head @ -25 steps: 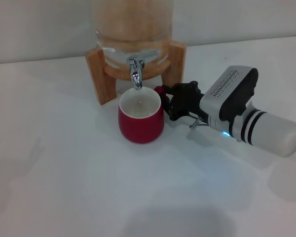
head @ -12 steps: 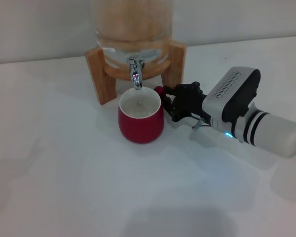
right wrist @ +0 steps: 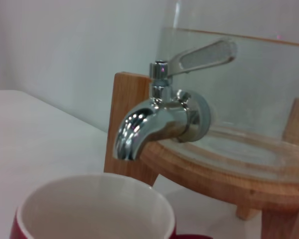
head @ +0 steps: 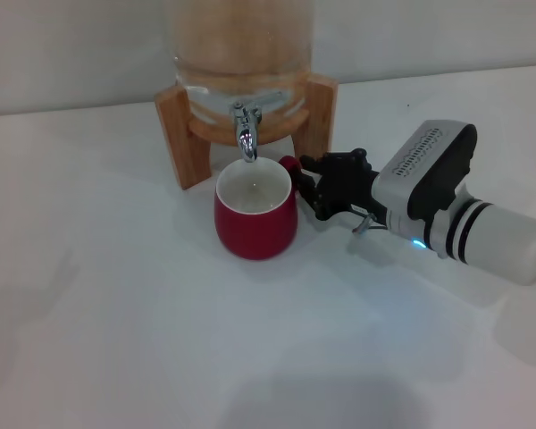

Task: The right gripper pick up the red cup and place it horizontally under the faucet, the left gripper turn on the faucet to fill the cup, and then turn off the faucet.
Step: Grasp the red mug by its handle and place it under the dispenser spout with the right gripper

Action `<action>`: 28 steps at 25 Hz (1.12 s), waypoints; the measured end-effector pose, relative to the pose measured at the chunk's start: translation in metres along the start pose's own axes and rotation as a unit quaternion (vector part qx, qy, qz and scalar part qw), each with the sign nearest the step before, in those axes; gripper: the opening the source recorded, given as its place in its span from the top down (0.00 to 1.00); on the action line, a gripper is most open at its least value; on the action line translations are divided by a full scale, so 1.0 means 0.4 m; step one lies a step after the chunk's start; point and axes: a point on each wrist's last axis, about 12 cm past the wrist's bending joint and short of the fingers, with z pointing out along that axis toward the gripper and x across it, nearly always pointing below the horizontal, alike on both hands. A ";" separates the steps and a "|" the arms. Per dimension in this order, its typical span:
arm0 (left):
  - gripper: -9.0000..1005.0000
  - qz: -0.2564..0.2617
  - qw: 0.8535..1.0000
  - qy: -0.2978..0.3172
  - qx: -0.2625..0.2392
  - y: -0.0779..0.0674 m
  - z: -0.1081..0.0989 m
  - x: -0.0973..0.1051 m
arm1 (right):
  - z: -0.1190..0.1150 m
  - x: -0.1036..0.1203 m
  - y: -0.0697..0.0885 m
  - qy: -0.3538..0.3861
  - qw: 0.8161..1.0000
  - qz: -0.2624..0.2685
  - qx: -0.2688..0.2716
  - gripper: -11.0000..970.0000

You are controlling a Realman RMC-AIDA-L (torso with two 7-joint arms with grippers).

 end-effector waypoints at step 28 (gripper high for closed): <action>0.13 0.000 1.000 0.000 -0.002 0.001 0.000 0.000 | -0.028 0.022 -0.012 0.001 1.000 0.016 -0.011 0.79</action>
